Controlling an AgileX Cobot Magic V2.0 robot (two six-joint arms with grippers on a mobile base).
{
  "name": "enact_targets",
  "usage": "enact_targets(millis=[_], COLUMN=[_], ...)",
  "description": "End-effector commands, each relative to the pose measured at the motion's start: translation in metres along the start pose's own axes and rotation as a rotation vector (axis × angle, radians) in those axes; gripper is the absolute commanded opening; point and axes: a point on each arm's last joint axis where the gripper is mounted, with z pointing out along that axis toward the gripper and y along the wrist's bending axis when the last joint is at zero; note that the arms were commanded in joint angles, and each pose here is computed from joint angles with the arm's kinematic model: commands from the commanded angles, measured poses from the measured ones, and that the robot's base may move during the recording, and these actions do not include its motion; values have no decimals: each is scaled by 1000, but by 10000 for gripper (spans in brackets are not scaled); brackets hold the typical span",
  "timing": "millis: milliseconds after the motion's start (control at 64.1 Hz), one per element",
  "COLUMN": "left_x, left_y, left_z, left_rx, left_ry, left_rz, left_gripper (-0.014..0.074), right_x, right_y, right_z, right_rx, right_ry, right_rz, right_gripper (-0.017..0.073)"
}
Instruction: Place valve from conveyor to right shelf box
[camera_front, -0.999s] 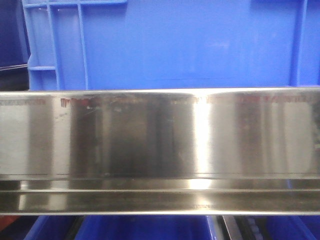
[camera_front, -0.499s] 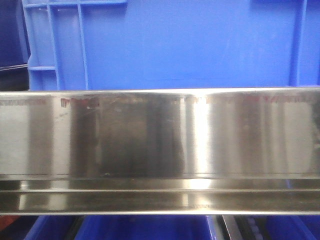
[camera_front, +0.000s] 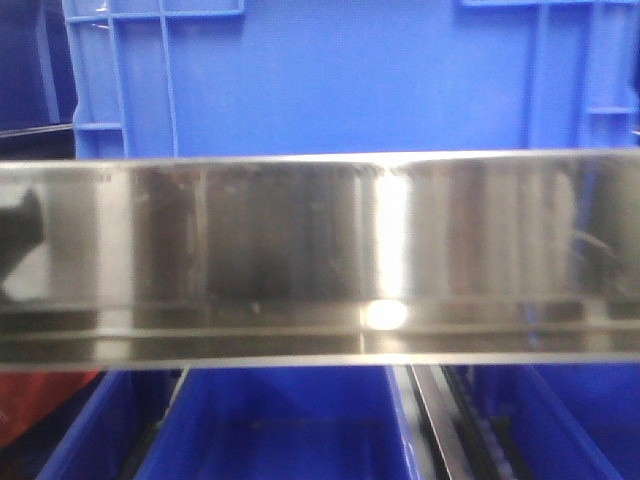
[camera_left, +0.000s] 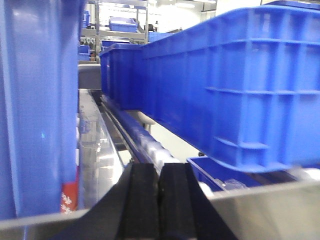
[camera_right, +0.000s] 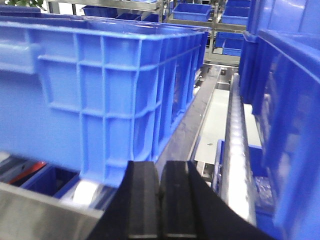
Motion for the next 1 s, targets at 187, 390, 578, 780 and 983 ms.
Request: enact_targets(millis=[187, 390, 578, 780, 983], left_x=[-2, -2, -2, -2, -2], left_y=[0, 0, 0, 0, 0], left_z=[-1, -1, -1, -1, -1], left_rx=[-2, -2, -4, -4, -4], left_ry=[-25, -25, -25, -25, -25], left_rz=[-4, -4, -4, -4, -4], left_gripper=[-111, -111, -111, -111, -111], right_x=[-2, -2, -2, -2, -2], right_y=[-1, -1, -1, -1, -1], right_z=[-1, -1, -1, -1, -1], right_rx=[10, 10, 10, 10, 10], right_ry=[-25, -25, -25, -25, -25], right_rz=[-7, -7, -7, -7, -7], right_gripper=[-162, -162, -162, -162, -162])
